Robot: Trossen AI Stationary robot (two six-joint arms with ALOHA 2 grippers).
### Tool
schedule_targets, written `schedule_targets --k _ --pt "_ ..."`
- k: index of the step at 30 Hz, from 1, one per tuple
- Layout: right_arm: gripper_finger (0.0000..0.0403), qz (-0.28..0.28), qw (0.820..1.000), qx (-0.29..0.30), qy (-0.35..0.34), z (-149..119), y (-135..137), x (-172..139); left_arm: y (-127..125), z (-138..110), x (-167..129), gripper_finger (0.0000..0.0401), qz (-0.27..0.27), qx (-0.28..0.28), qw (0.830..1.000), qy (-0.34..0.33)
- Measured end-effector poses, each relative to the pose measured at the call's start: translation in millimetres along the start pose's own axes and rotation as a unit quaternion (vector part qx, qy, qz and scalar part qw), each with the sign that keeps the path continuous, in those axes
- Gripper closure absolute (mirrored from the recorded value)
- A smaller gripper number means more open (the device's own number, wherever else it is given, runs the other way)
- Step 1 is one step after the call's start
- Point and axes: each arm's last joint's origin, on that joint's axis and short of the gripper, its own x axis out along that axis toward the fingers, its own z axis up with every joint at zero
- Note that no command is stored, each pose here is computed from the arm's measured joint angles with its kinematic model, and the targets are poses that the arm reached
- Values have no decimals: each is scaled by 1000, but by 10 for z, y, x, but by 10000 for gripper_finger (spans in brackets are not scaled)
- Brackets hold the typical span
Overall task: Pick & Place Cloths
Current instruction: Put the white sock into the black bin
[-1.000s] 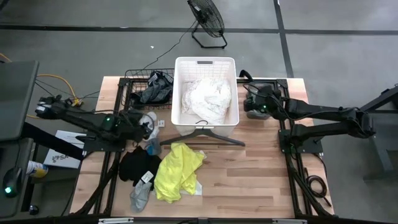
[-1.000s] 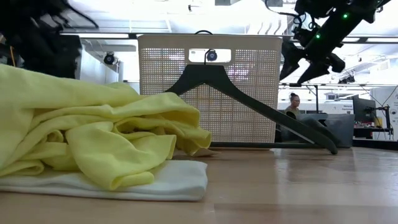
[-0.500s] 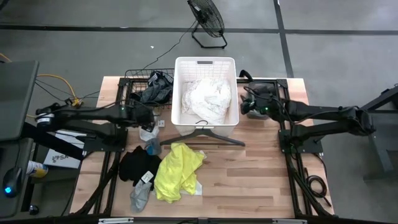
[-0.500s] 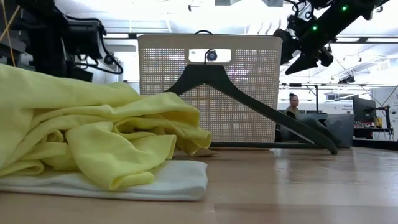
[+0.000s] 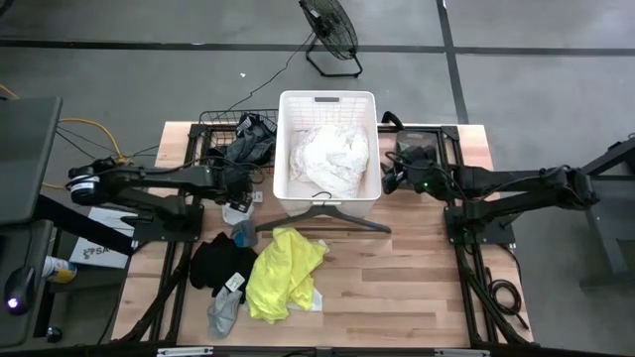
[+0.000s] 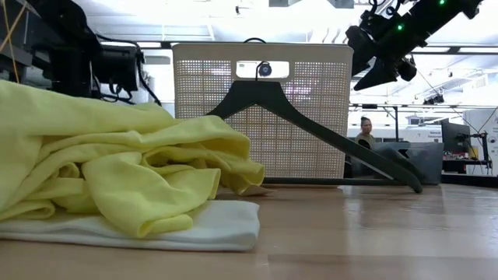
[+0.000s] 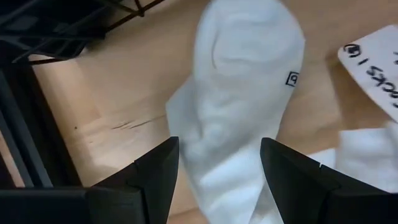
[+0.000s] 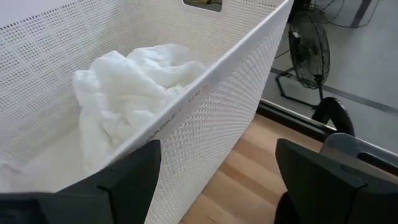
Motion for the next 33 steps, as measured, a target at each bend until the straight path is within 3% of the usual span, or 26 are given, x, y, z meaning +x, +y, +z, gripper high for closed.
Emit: schedule_targets --k 6,11,23,33 --pt "94 9 1000 -2 0 -15 33 -26 -59 -5 88 186 0 23 999 33" --pt "94 14 1000 5 -1 -25 51 -42 -87 -4 141 218 9 31 999 43" --pt "94 14 1000 -5 -14 -51 106 -100 -93 1 150 388 7 75 996 37" --pt "94 17 1000 -9 -16 -49 113 -104 -108 85 -17 396 -10 118 993 9"
